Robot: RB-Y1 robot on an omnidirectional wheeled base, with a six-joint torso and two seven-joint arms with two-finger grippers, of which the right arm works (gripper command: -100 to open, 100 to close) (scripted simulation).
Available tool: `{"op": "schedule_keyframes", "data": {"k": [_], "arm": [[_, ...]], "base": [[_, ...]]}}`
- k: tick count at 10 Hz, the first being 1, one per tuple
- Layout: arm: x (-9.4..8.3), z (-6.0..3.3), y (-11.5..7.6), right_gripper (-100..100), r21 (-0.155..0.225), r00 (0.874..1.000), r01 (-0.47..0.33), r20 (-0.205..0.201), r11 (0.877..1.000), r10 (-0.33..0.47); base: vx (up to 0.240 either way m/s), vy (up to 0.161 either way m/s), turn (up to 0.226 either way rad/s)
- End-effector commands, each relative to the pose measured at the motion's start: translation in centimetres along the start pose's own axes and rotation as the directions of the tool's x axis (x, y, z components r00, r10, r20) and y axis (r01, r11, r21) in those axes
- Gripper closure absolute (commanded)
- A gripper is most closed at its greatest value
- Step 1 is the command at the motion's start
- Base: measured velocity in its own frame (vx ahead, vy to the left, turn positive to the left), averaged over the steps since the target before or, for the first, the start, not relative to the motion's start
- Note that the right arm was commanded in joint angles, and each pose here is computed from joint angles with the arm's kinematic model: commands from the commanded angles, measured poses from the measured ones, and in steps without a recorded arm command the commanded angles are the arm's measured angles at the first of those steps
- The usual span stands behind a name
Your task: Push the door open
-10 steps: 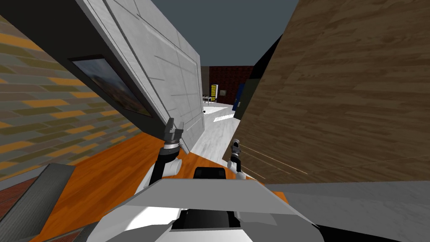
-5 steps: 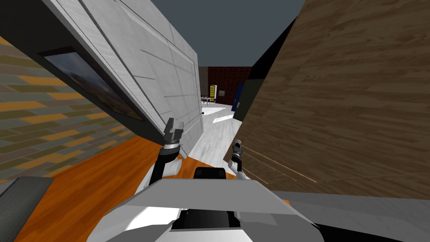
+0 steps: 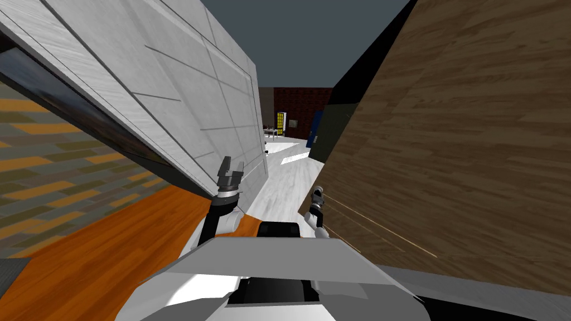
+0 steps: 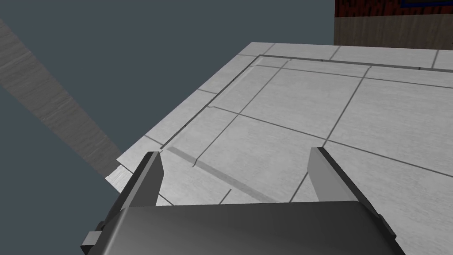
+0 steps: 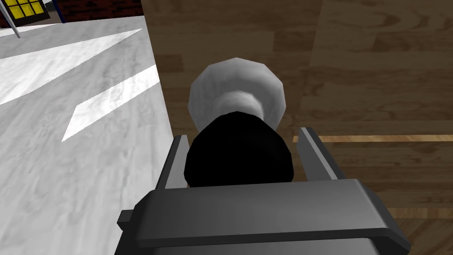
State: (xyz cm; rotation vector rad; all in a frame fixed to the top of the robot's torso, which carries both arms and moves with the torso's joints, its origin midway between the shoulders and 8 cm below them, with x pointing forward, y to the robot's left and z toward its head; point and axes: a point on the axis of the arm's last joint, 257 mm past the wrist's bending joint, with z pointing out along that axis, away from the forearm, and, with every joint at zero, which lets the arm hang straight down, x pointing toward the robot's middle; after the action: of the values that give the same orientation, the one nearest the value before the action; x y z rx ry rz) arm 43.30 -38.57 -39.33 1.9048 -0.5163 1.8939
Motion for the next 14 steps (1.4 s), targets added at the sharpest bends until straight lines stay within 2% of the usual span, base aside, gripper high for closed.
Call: {"op": "schedule_keyframes", "data": {"k": [1, 3, 8, 10, 11, 12, 14], "arm": [[0.6, 0.38, 1.8, 100, -0.033, 1.0, 0.003, -0.017, 0.999, -0.003], [0.5, 0.54, 3.0, 100, -0.068, 1.0, -0.004, -0.013, 0.998, 0.003], [0.2, 0.6, 4.9, 100, -0.127, 1.0, -0.018, -0.003, 0.992, 0.017], [0.0, 0.54, 5.4, 100, -0.147, 1.0, -0.024, 0.001, 0.989, 0.024], [-0.3, 0.38, 5.1, 100, -0.136, 1.0, -0.02, 0.009, 0.99, 0.022], [-0.2, 0.53, 6.2, 100, -0.16, 1.0, -0.02, 0.007, 0.987, 0.021], [-0.2, 0.61, 7.2, 100, -0.183, 1.0, -0.02, 0.006, 0.983, 0.021]], "base": [[0.139, 0.01, -0.012], [0.17, 0.026, -0.07], [0.189, -0.005, -0.052], [0.191, 0.009, -0.059], [0.082, -0.003, -0.024], [0.12, -0.022, -0.03], [0.164, -0.036, -0.043]]}}
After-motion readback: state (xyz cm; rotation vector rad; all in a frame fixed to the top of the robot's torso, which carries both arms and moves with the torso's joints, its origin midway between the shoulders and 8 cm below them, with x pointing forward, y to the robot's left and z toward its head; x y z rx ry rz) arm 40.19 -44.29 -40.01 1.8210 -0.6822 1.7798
